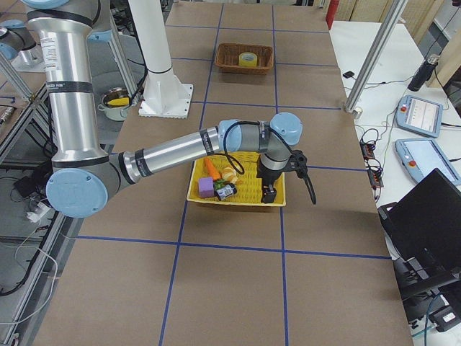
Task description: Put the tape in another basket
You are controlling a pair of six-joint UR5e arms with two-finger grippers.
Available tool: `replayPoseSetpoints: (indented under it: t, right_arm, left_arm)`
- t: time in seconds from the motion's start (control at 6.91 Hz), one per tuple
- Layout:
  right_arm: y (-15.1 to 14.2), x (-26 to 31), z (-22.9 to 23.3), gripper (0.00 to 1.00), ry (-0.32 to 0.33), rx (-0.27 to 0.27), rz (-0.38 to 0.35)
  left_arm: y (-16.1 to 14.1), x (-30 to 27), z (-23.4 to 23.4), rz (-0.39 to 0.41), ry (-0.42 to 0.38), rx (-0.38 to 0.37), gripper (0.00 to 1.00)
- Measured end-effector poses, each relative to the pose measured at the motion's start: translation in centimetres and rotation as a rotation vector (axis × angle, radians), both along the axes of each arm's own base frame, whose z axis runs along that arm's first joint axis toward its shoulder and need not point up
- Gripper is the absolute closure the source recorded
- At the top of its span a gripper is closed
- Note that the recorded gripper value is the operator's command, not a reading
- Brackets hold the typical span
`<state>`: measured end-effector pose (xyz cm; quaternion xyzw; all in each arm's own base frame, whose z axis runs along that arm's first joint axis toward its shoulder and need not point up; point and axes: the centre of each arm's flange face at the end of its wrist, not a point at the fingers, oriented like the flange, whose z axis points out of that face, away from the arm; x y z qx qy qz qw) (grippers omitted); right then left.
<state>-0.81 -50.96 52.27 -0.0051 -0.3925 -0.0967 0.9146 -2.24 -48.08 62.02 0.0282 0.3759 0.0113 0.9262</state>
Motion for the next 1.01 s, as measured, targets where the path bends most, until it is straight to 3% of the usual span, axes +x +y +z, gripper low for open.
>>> replayPoseSetpoints:
  t: [0.43, 1.01]
  right_arm:
    - [-3.2, -3.5, 3.5, 0.0, -0.078, 0.048, -0.024]
    - [-0.9, -2.2, 2.0, 0.0, -0.098, 0.089, 0.003]
  left_arm:
    - [-1.8, 0.3, 1.1, -0.005, 0.009, 0.083, 0.02]
    - [-1.8, 0.5, -0.4, 0.002, 0.062, 0.107, 0.02]
